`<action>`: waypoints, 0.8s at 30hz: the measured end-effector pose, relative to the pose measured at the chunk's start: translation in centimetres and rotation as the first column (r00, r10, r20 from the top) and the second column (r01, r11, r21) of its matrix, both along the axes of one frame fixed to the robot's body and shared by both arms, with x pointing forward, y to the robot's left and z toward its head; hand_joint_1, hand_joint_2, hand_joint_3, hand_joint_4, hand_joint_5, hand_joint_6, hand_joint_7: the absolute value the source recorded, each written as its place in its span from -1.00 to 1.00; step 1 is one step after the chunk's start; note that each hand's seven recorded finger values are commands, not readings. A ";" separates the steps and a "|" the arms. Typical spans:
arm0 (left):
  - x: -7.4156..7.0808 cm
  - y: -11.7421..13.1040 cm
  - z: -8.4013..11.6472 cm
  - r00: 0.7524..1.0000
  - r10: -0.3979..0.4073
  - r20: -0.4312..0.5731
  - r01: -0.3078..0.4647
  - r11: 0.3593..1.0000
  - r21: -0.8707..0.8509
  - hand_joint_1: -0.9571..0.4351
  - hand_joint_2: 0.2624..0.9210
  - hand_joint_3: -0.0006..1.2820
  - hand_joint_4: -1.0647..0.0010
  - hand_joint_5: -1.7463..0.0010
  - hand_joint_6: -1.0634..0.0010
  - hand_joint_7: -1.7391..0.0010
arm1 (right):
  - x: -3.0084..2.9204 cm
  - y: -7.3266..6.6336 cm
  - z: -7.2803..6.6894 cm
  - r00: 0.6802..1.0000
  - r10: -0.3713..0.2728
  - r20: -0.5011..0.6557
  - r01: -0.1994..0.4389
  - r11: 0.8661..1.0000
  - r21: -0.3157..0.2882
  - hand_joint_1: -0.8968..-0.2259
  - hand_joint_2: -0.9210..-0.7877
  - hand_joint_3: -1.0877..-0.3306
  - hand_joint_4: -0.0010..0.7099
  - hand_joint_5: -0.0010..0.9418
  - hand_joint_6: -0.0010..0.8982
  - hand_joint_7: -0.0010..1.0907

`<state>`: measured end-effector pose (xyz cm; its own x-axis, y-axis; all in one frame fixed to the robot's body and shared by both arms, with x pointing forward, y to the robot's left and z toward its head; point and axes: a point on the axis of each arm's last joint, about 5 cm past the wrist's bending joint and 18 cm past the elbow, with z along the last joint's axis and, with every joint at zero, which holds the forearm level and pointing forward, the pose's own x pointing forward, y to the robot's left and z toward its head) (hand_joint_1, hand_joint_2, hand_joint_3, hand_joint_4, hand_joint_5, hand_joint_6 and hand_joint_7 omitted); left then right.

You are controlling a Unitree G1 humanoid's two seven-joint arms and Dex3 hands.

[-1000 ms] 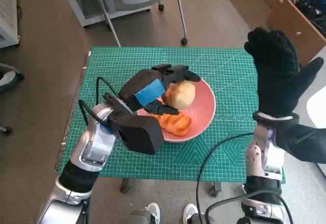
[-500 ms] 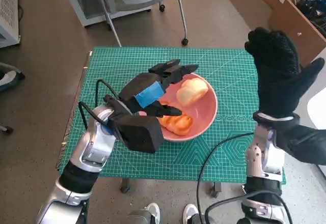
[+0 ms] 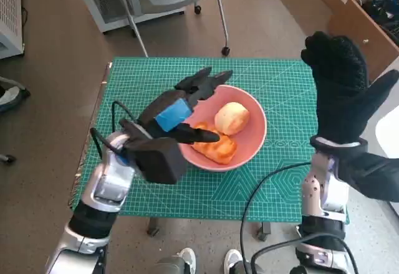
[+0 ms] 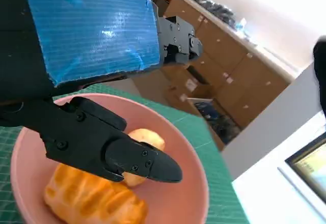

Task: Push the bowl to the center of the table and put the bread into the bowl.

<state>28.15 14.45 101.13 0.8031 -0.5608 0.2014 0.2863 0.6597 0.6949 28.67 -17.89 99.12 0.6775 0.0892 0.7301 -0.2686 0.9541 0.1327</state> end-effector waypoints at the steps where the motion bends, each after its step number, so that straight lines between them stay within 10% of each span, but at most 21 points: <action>1: 0.0 0.3 0.1 1.000 -0.006 0.001 0.006 0.999 -0.035 -0.70 1.00 -0.71 1.00 1.00 0.85 0.86 | 0.00 0.0 0.0 1.000 0.000 0.000 0.000 1.000 0.000 0.23 -1.00 0.22 0.11 -0.99 -0.72 0.05; 13: 0.2 2.0 0.5 0.997 -0.069 0.041 0.078 0.746 -0.661 -0.67 1.00 -0.43 0.92 0.98 0.99 0.54 | 0.11 0.0 0.6 1.000 -0.002 -0.017 0.002 1.000 -0.011 0.22 -1.00 0.25 0.02 -1.00 -0.72 0.07; 24: -0.1 2.0 0.9 0.997 -0.032 0.074 0.078 0.627 -0.775 -0.66 1.00 -0.36 0.84 0.94 1.00 0.42 | -0.07 0.5 1.8 1.000 -0.023 -0.008 0.022 0.997 -0.077 0.15 -1.00 0.29 -0.03 -1.00 -0.72 0.08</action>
